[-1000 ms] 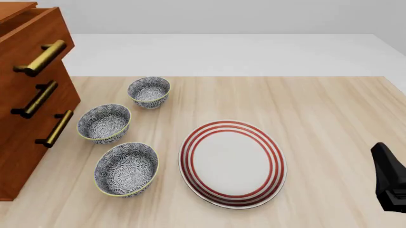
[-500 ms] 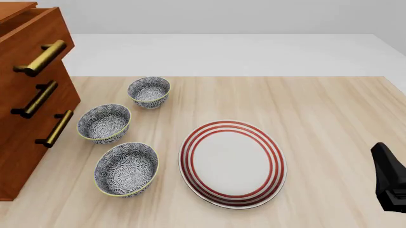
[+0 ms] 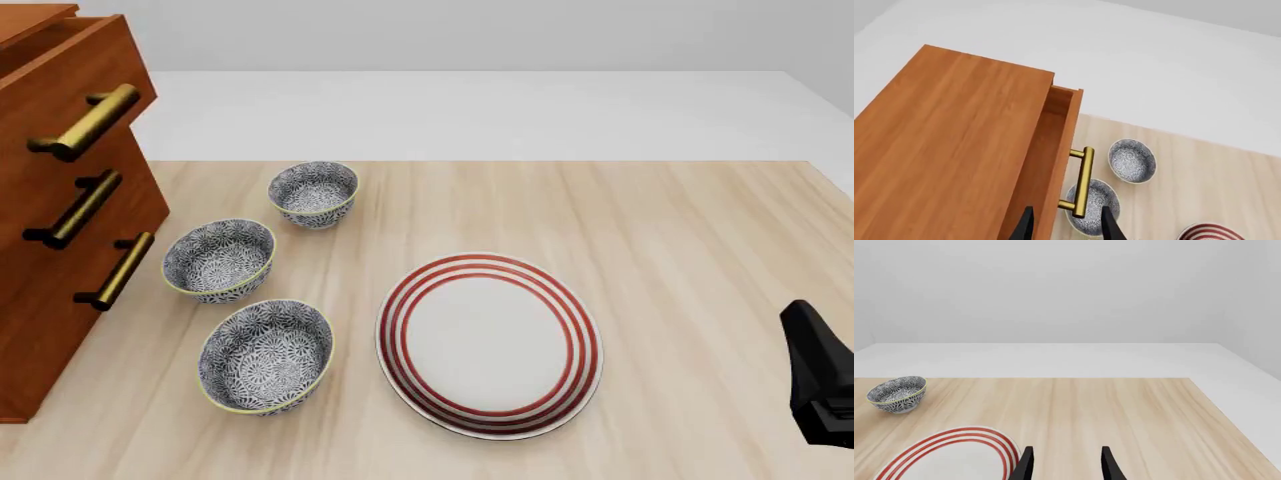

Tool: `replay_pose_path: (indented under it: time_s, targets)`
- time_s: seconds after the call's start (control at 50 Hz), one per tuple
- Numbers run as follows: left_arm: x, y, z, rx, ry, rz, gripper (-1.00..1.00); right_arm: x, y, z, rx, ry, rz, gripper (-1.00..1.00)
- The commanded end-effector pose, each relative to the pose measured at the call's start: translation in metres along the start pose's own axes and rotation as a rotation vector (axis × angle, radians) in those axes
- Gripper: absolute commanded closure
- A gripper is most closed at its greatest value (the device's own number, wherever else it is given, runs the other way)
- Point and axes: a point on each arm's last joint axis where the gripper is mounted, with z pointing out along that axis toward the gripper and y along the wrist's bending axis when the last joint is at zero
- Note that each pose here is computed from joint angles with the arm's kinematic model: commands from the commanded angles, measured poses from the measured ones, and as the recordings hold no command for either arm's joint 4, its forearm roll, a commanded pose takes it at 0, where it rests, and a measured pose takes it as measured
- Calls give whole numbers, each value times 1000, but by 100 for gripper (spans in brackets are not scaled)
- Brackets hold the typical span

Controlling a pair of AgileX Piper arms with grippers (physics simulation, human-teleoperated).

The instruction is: Open the top drawer of the cabinet.

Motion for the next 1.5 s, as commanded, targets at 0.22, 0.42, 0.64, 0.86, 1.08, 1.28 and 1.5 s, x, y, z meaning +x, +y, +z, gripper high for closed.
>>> replay_pose_path:
  time_s: [0.22,0.42,0.64,0.86,1.08,1.28,1.5]
  targets:
    - [12,2,24,-9,63,-1,-100,0,0,0,0,0,0,-100]
    - [20,3,37,-13,89,9,-100,0,0,0,0,0,0,-100]
    - [27,5,49,-19,106,15,-100,0,0,0,0,0,0,-100]
    - [30,6,59,-22,118,18,-100,0,0,0,0,0,0,-100]
    - [32,8,66,-29,130,13,-100,0,0,0,0,0,0,-100]
    - [33,7,71,-27,141,15,-100,0,0,0,0,0,0,-100]
    - [35,8,77,-29,153,21,-100,0,0,0,0,0,0,-100]
